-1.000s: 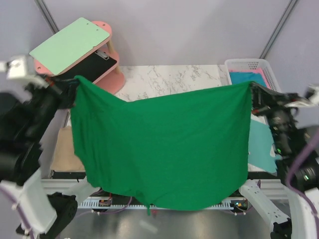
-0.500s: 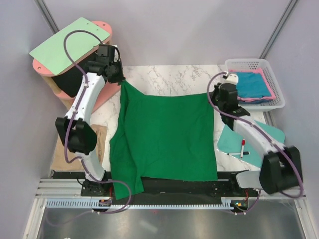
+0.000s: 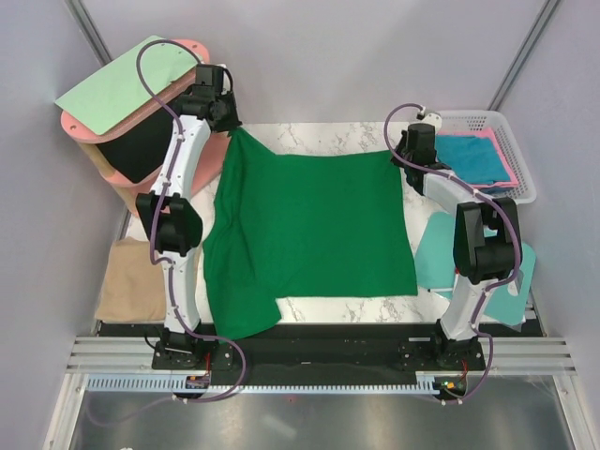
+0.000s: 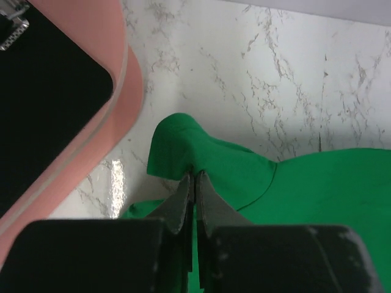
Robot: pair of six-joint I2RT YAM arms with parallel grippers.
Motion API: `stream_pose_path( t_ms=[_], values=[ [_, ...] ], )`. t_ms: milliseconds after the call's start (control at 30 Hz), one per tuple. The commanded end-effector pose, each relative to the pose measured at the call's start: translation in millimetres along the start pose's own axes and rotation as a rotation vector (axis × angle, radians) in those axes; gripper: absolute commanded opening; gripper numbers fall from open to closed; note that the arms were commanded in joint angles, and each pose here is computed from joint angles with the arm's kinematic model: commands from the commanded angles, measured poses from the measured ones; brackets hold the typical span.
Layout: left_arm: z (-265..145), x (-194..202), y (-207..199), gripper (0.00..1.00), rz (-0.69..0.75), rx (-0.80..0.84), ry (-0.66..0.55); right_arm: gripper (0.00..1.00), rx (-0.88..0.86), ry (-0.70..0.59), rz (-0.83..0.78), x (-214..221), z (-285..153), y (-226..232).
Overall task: Fold and stack the t-shirts
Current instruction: Flatten out the tshirt, then fold the flattened tshirt in 1/3 of the way
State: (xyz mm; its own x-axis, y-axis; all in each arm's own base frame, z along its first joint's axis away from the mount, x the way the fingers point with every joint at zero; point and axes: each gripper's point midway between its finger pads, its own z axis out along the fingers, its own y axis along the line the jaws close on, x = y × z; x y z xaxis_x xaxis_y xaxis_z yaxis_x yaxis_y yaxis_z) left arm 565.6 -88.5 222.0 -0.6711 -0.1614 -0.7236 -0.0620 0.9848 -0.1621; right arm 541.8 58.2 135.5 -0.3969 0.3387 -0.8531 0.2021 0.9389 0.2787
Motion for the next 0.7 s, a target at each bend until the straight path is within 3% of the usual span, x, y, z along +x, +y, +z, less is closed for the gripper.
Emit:
stream_pose_path(
  t_ms=[0, 100, 300, 667],
  values=[
    [-34.4, -41.6, 12.0, 0.02, -0.032, 0.02, -0.114, 0.0, -0.057, -0.13, 0.03, -52.8, -10.2, 19.8],
    [-35.8, -24.1, 13.7, 0.02, -0.016, 0.025, -0.067, 0.0, -0.065, -0.084, 0.023, -39.6, -10.3, 18.5],
    [-27.4, 46.7, 28.9, 0.02, -0.019, -0.014, 0.105, 0.0, -0.053, 0.027, 0.023, 5.5, -19.2, 3.8],
    [-48.5, 80.7, 50.6, 0.02, 0.009, -0.094, 0.142, 0.0, -0.045, 0.123, 0.018, 39.1, -49.0, -9.3]
  ],
)
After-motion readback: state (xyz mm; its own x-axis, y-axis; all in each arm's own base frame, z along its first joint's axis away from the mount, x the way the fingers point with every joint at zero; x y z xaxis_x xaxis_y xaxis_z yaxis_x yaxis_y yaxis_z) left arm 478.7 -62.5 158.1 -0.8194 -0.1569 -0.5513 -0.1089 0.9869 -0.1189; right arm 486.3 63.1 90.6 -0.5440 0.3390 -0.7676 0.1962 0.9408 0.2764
